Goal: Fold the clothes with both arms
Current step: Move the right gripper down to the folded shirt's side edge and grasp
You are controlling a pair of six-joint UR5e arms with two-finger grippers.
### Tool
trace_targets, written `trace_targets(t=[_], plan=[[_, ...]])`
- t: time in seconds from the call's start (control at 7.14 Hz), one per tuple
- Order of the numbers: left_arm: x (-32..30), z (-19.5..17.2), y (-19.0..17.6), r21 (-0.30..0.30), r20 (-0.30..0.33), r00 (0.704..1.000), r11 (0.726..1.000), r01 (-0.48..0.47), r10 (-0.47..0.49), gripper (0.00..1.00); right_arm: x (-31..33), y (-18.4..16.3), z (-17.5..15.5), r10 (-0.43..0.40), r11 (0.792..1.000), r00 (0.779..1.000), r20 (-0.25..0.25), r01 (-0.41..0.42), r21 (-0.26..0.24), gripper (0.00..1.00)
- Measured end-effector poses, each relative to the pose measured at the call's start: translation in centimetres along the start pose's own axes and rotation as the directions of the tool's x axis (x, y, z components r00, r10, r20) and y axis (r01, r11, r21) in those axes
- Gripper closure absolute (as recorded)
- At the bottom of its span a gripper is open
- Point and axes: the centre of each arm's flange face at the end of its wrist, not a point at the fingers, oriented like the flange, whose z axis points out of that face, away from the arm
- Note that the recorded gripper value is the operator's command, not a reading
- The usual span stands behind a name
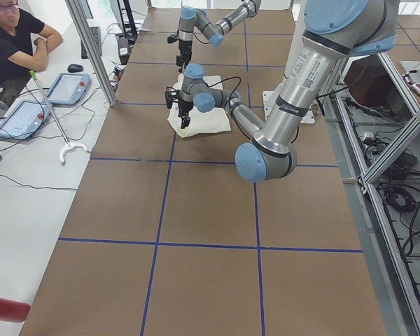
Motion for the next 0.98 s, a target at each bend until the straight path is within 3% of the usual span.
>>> trace_targets(t=[0.14,0.42,0.98], plan=[[0.2,-0.7,0.1,0.002,-0.008,1.0,1.0,0.0,0.0,0.0,2.3,2.4,-0.7,0.01,1.0,1.0,-0.001,-0.01,-0.012,0.0],[0.6,-1.7,0.3,0.003,-0.02,1.0,1.0,0.005,-0.005,0.0,6.9,7.3,0.7,0.0,1.0,0.999,-0.049,0.0,-0.015,0.02],[0.9,-2.1,0.4,0.005,-0.028,1.0,1.0,0.008,-0.008,0.0,8.9,12.4,4.1,-0.041,0.999,0.991,-0.126,0.038,-0.026,0.37]])
